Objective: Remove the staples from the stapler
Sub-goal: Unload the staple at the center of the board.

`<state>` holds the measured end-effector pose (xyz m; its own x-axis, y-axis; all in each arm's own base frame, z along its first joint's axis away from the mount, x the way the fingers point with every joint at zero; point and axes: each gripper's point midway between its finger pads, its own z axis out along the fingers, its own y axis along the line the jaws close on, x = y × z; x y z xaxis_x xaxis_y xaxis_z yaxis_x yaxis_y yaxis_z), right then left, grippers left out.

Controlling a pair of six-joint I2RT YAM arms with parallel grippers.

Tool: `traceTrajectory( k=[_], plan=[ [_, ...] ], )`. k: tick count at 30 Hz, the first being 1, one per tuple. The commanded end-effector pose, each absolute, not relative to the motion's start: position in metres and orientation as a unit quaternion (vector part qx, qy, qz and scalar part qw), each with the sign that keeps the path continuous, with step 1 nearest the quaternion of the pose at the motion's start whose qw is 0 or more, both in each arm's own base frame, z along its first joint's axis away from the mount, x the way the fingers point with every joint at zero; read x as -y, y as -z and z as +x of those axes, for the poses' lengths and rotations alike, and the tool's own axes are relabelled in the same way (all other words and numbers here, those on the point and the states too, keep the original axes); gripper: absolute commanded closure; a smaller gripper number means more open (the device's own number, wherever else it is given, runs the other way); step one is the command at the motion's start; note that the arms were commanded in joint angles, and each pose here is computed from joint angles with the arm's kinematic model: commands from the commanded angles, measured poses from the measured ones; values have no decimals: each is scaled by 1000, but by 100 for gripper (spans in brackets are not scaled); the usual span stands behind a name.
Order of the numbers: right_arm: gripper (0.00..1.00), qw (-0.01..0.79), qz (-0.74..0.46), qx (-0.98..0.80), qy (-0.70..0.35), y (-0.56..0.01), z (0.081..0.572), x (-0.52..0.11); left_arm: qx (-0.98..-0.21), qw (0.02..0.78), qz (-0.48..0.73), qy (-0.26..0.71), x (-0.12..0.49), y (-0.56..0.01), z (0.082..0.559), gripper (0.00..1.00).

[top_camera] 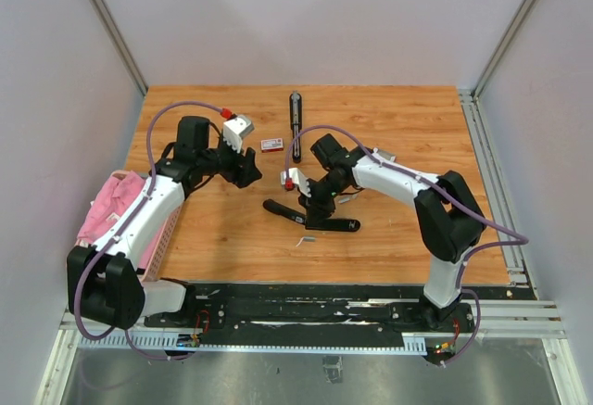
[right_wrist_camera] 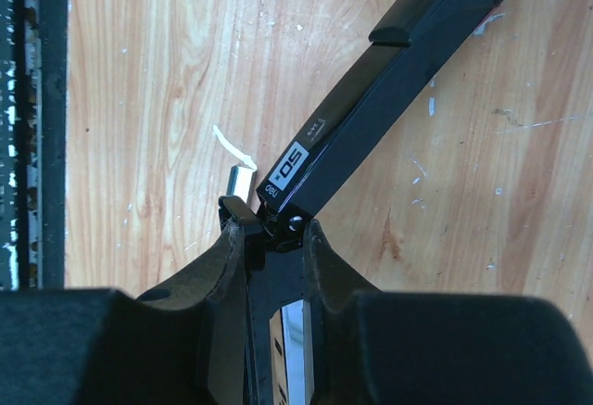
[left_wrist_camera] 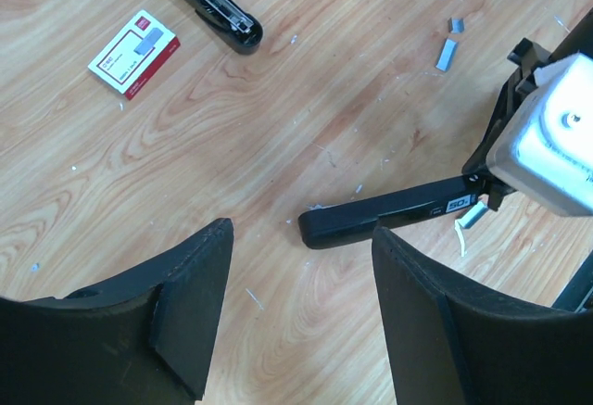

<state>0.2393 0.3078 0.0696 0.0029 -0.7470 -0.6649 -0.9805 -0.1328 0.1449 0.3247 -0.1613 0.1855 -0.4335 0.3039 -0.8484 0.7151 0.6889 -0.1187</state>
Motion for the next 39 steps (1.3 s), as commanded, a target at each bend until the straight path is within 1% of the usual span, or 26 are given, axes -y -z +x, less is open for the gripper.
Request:
traceTrajectory(
  k=[1,8,16,22,30,39],
  plan=[
    [96,178,-662,-627,-370,-103,235,-315,-799,452,312,244,161,-196,327,34],
    [95,175,-665,-611,-392,-137,230,-317,-799,457,307,242,160,-197,328,34],
    [96,160,-657,-614,-408,-134,228,-318,-799,460,305,239,158,-194,329,34],
    [96,192,-681,-621,-337,-123,246,-308,-797,465,306,233,157,-194,329,34],
    [96,219,-734,-587,-263,-117,242,-307,-800,462,305,232,157,-192,331,34],
    [97,283,-803,-514,-104,-119,246,-311,-801,466,303,224,155,-193,333,34]
  ],
)
